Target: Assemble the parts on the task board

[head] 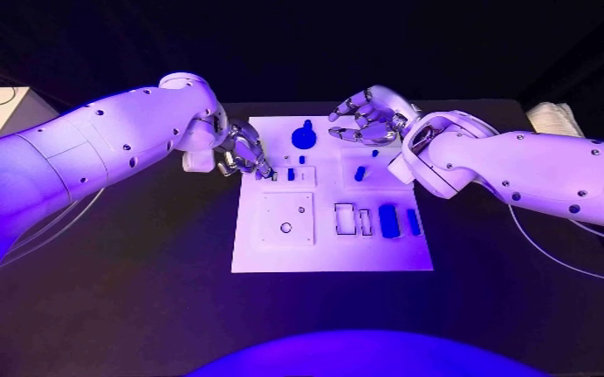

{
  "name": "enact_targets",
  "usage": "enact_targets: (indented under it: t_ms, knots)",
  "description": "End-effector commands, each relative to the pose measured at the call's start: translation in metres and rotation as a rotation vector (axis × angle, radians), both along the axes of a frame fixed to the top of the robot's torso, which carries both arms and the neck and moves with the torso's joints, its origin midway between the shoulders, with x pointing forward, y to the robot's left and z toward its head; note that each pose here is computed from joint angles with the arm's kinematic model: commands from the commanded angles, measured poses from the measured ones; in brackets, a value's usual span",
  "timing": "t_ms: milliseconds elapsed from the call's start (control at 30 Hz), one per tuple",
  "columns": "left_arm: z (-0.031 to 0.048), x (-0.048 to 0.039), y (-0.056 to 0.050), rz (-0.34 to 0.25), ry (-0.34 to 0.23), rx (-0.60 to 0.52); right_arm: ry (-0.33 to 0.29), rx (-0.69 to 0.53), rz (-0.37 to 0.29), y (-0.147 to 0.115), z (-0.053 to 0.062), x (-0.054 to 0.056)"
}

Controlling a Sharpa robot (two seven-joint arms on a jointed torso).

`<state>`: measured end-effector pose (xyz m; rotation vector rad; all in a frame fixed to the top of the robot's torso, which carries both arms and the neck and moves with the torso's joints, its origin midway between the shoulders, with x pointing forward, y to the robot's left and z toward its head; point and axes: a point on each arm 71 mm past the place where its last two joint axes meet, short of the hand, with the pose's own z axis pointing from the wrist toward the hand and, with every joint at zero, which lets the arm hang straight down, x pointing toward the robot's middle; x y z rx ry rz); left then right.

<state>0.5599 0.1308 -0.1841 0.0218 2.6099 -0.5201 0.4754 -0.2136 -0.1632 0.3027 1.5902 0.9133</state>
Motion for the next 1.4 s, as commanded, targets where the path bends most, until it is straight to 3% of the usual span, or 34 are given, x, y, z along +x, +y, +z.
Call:
enact_targets:
  t_ms: [33,500,933,1133,1400]
  knots:
    - [0.0011,-0.0012,-0.002,-0.006,0.011,-0.027,-0.017,-0.062,0.061,0.007,-0.001,-0.004]
    - [0.001,-0.0031,0.002,0.004,0.02,-0.053,-0.06,-0.156,0.143,0.023,-0.004,-0.011]
    - [0.0102,-0.0105,0.027,0.039,0.054,-0.25,-0.145,-0.332,0.281,0.059,-0.011,-0.024]
    - [0.0101,-0.0136,0.033,0.046,0.079,-0.288,-0.179,-0.365,0.277,0.072,-0.017,-0.026]
    - [0.0098,-0.0178,0.034,0.041,0.11,-0.314,-0.212,-0.358,0.244,0.088,-0.021,-0.025]
